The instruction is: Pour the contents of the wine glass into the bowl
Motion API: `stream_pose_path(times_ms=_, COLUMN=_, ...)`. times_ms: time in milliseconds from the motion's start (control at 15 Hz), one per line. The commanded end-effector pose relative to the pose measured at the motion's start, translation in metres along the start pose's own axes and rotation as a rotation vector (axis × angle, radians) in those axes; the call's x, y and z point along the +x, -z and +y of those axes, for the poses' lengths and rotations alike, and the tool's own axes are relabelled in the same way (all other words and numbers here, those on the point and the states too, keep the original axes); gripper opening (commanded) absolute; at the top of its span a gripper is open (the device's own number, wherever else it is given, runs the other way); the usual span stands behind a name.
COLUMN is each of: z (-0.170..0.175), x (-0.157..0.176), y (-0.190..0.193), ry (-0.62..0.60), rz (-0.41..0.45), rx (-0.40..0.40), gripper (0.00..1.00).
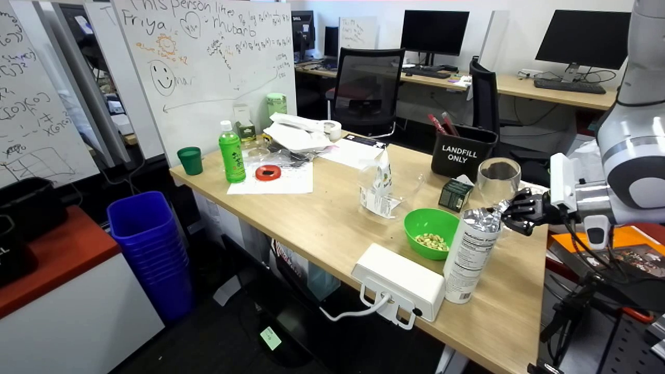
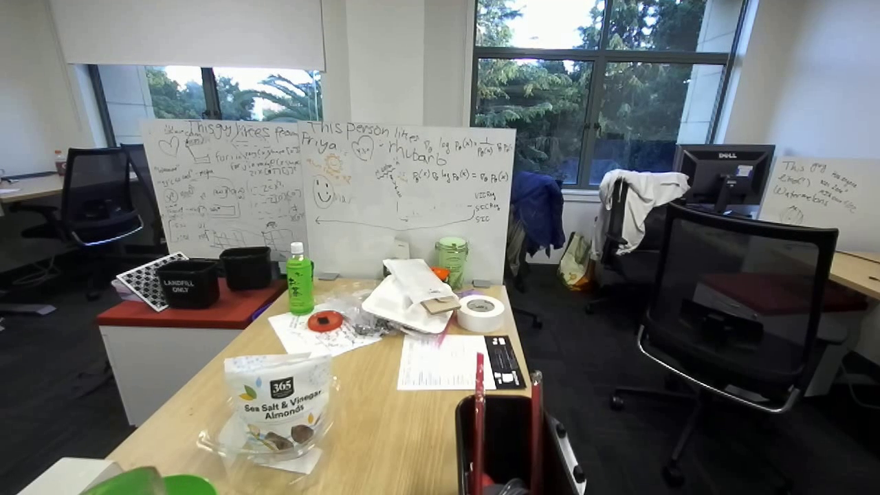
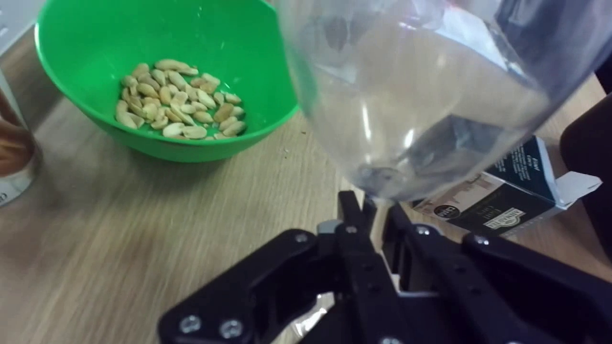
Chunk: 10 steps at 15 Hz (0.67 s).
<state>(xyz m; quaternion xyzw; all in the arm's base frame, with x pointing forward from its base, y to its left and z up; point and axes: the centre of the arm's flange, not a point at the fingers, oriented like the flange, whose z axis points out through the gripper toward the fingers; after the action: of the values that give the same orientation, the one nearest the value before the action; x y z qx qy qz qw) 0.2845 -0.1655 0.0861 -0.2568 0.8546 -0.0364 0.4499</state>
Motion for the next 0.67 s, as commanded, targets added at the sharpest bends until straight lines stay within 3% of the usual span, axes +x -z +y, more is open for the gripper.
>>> stream_pose_path(times_ms=0, z=-0.002, x=0.027, y=-0.011, ry=-0.119, rz=-0.155, rx=-0.039, gripper=0.04)
stream_pose_path(times_ms=467, z=0.012, x=0.041, y=-0.029, ry=-0.266, rz=-0.477, rx=-0.205, gripper=0.04)
stream_pose_path(times_ms=600, z=0.015, x=0.046, y=-0.034, ry=-0.299, rz=-0.529, rx=-0.269, gripper=0.04)
